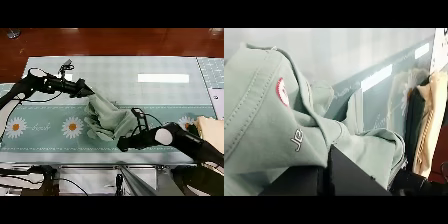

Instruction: Fold the shirts.

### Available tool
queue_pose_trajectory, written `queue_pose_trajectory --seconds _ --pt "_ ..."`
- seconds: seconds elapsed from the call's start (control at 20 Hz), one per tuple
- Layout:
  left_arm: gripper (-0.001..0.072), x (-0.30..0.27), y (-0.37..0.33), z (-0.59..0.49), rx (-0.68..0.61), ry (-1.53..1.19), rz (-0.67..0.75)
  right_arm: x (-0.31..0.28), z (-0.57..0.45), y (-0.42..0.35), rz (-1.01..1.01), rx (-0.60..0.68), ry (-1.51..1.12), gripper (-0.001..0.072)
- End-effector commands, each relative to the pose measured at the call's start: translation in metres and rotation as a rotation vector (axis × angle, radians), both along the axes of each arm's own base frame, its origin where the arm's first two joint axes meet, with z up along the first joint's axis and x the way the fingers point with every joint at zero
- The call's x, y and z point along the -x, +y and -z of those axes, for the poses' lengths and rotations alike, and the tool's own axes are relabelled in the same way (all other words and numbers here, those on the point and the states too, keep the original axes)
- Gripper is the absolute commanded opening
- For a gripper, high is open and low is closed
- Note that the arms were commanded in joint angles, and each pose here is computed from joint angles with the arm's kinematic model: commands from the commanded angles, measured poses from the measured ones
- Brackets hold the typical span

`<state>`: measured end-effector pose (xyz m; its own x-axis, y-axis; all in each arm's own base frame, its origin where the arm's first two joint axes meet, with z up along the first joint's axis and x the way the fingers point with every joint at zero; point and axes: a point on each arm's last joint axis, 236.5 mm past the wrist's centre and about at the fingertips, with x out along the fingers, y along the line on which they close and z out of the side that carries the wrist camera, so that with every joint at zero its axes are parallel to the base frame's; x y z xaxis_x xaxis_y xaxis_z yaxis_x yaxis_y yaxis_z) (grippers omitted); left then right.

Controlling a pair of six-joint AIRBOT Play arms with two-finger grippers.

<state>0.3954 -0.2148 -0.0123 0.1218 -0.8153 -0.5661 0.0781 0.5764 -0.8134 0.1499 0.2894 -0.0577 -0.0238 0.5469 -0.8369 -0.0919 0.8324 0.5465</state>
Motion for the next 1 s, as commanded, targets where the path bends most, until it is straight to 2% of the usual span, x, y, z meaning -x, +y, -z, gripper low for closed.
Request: queue_pose_trajectory --seconds 0.0,0.2,0.25,0.3,0.4,0.5,0.65,0.8,0.95 --pt "0.0018 -0.001 0.005 -0.001 0.002 0.012 -0.011 -0.018 0.003 0.045 0.158 -0.127 -0.013 0.0619" --pt "0.0018 0.003 -0.002 -0.001 0.004 0.013 0.01 -0.047 0.018 0.055 0.289 -0.16 -0.036 0.0609" --pt "0.0019 0.004 -0.004 -0.002 0.004 0.013 0.015 -0.05 0.022 0.054 0.297 -0.153 -0.041 0.0556" --pt "0.0018 0.005 -0.005 -0.002 0.004 0.012 0.016 -0.051 0.024 0.054 0.296 -0.148 -0.048 0.0431" --pt "0.0019 0.006 -0.005 -0.004 0.007 0.011 0.021 -0.058 0.016 0.057 0.249 -0.159 -0.111 0.0044" --pt "0.0019 0.004 -0.003 -0.014 0.009 -0.013 0.015 -0.078 -0.008 0.061 0.177 -0.182 -0.195 0.0023" --pt "0.0019 -0.015 0.007 -0.068 0.045 -0.129 -0.021 -0.142 -0.074 0.03 0.131 -0.161 -0.342 0.0023" --pt "0.0018 -0.04 0.027 -0.171 0.087 -0.378 -0.09 -0.203 -0.178 -0.034 0.118 -0.105 -0.52 0.0022" --pt "0.0019 -0.05 0.065 -0.302 0.076 -0.701 -0.215 -0.208 -0.309 -0.094 0.024 -0.08 -0.697 0.0022"
